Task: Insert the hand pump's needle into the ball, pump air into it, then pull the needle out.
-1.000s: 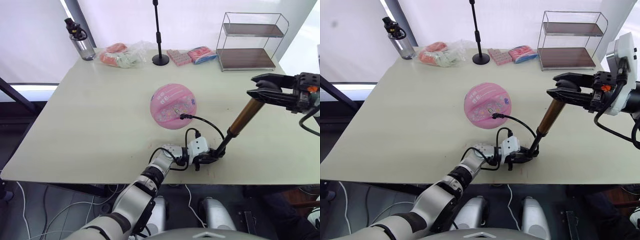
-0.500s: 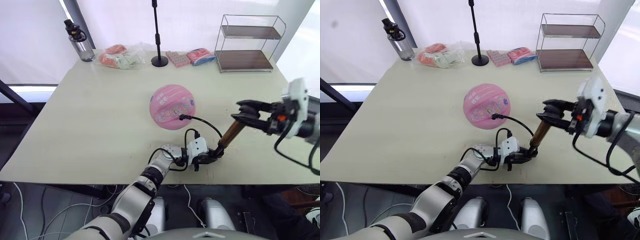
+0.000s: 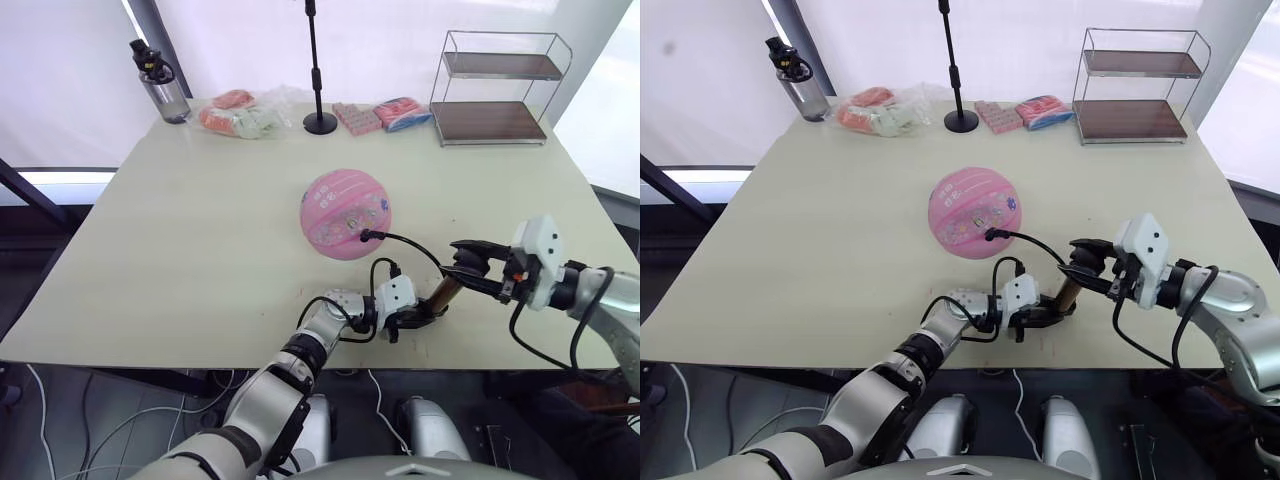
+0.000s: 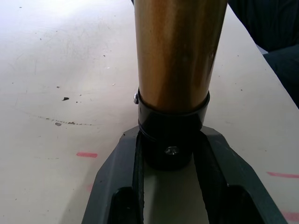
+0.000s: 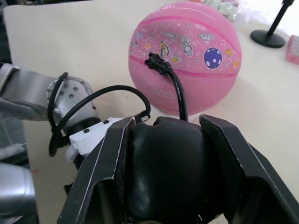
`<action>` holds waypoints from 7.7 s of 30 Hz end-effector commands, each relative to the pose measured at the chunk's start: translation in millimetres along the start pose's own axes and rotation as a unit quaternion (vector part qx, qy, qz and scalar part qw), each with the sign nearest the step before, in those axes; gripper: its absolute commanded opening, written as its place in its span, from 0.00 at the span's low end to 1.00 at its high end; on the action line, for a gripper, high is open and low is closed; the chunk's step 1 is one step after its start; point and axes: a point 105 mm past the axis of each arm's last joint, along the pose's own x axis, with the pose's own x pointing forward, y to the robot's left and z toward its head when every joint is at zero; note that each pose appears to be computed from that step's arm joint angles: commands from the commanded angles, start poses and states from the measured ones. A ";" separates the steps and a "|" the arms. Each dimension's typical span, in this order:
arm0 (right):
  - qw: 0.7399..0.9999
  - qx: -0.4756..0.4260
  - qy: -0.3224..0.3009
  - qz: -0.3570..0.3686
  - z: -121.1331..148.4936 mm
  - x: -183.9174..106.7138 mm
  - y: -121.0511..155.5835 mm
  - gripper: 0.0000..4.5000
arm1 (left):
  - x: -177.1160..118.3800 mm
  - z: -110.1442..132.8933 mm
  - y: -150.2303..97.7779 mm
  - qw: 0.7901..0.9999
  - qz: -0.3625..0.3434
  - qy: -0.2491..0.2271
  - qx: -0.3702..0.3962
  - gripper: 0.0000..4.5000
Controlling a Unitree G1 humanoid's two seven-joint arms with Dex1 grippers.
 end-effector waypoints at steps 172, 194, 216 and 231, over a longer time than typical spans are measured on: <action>1.000 -0.002 0.010 -0.008 4.4 -0.5 -6.6 0.41 | -6.3 -39.3 -18.0 0.997 -0.013 0.058 -0.052 0.24; 0.998 -0.037 -0.054 -0.009 62.3 -27.3 -20.6 0.41 | -6.4 -38.1 -16.3 0.997 -0.014 0.059 -0.047 0.24; 0.999 -0.018 -0.033 -0.008 81.8 -38.0 -27.5 0.41 | -7.7 -37.6 -14.6 0.997 -0.015 0.060 -0.043 0.24; 0.999 0.009 0.046 -0.002 -47.3 6.3 0.3 0.41 | -10.4 -39.6 -13.7 0.997 -0.010 0.062 -0.044 0.24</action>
